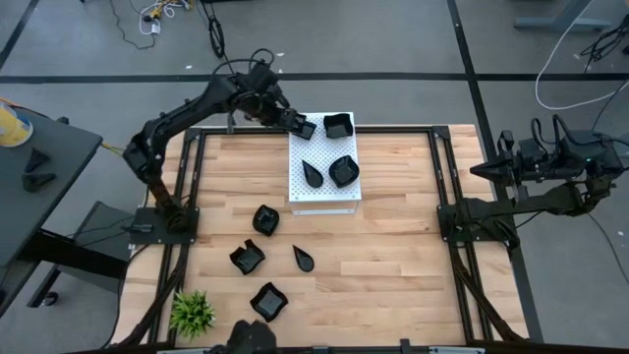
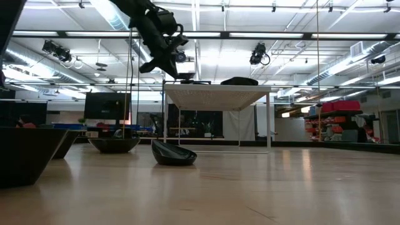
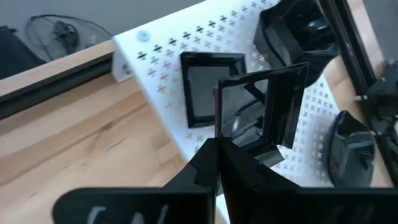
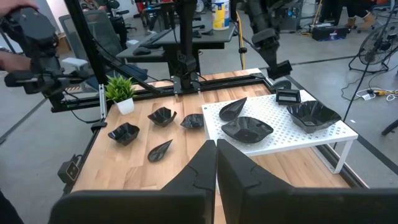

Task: Pick & Place Mini shaped plates
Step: Stack the square plate on top of the square plate on the shelf

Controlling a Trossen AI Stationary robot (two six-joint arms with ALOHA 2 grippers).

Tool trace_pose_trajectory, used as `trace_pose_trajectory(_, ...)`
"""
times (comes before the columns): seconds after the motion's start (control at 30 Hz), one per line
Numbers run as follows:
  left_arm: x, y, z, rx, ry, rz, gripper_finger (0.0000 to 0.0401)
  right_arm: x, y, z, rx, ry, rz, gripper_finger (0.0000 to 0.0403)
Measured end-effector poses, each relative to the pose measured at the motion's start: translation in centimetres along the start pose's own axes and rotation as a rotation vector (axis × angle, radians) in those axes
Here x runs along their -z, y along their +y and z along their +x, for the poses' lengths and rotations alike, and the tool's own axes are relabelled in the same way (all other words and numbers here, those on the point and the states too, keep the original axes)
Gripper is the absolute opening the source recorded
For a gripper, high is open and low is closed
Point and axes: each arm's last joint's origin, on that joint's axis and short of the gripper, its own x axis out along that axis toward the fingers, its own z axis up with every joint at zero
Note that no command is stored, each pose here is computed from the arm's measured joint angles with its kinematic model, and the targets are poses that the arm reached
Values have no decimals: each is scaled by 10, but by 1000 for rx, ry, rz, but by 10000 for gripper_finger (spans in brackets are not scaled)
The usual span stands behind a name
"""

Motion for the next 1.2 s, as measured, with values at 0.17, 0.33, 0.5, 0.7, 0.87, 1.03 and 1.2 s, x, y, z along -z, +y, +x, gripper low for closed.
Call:
trace_pose_trajectory(0.17, -15, 3, 14, 37, 21, 16, 11, 0, 0, 0, 0, 0, 0, 19)
trace_pose_trajectory(0.33, -21, 8, 27, 73, 54, 29, 15, 0, 0, 0, 0, 0, 0, 19)
trace_pose_trajectory(0.5, -23, 14, 36, 108, 88, 14, 14, 0, 0, 0, 0, 0, 0, 19)
trace_pose_trajectory(0.7, -24, 21, 42, 106, 113, -7, 16, 0, 0, 0, -1, 0, 0, 19)
trace_pose_trajectory(0.87, -25, 25, 47, 121, 121, 0, 15, 0, 0, 0, -1, 0, 0, 19)
trace_pose_trajectory(1.03, -25, 25, 49, 143, 132, 12, 16, 0, 0, 0, 0, 0, 0, 19)
trace_pose_trajectory(1.2, -25, 25, 49, 155, 135, 24, 16, 0, 0, 0, 0, 0, 0, 19)
